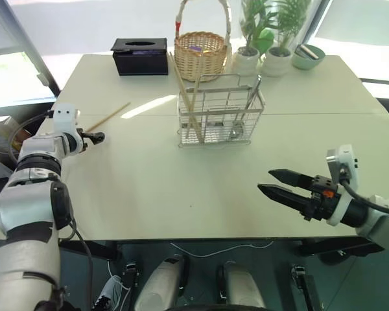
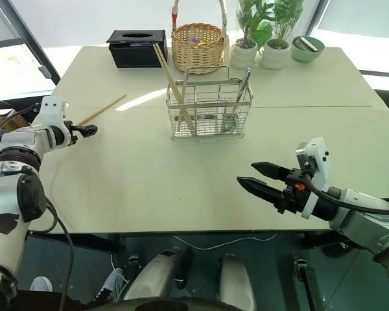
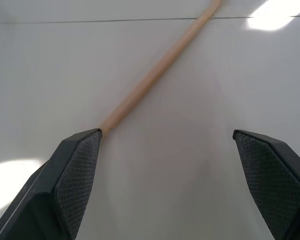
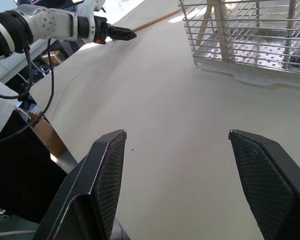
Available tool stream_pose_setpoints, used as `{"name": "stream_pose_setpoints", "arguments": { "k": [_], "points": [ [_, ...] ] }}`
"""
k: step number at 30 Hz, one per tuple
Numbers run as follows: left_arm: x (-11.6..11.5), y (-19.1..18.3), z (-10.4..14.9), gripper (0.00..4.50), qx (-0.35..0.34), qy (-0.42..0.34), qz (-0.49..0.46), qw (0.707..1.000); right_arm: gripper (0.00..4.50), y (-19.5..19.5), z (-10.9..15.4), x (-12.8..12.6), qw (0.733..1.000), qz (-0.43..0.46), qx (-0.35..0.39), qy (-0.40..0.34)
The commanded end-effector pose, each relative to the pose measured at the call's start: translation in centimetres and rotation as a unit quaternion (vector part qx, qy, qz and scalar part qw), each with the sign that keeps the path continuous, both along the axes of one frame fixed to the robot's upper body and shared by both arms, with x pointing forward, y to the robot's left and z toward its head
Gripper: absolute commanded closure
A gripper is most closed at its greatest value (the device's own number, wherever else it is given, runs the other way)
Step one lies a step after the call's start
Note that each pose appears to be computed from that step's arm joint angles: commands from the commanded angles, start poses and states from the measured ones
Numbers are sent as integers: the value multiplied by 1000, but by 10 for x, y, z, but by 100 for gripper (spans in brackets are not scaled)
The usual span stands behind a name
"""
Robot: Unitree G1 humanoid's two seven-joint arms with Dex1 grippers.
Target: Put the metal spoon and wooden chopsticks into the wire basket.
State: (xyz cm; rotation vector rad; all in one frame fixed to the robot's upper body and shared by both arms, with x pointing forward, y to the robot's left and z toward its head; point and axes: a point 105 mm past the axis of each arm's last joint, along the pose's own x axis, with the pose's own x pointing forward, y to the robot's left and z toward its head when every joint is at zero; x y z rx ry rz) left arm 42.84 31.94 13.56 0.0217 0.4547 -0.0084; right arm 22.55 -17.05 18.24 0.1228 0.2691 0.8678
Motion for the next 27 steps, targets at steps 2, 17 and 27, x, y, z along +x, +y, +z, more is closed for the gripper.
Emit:
{"name": "stream_pose_setpoints", "arguments": {
  "k": [2, 17, 27],
  "points": [
    [6, 11, 43, 6, 16, -62, 9, 998, 112, 2, 9, 1, 1000, 4, 10, -21],
    [-12, 15, -26, 6, 17, 48, 67, 996, 112, -4, 14, -5, 1000, -12, 17, -18],
    [-13, -2, -33, 6, 41, 87, -17, 995, 112, -4, 16, -4, 1000, -13, 21, -20]
  ]
}}
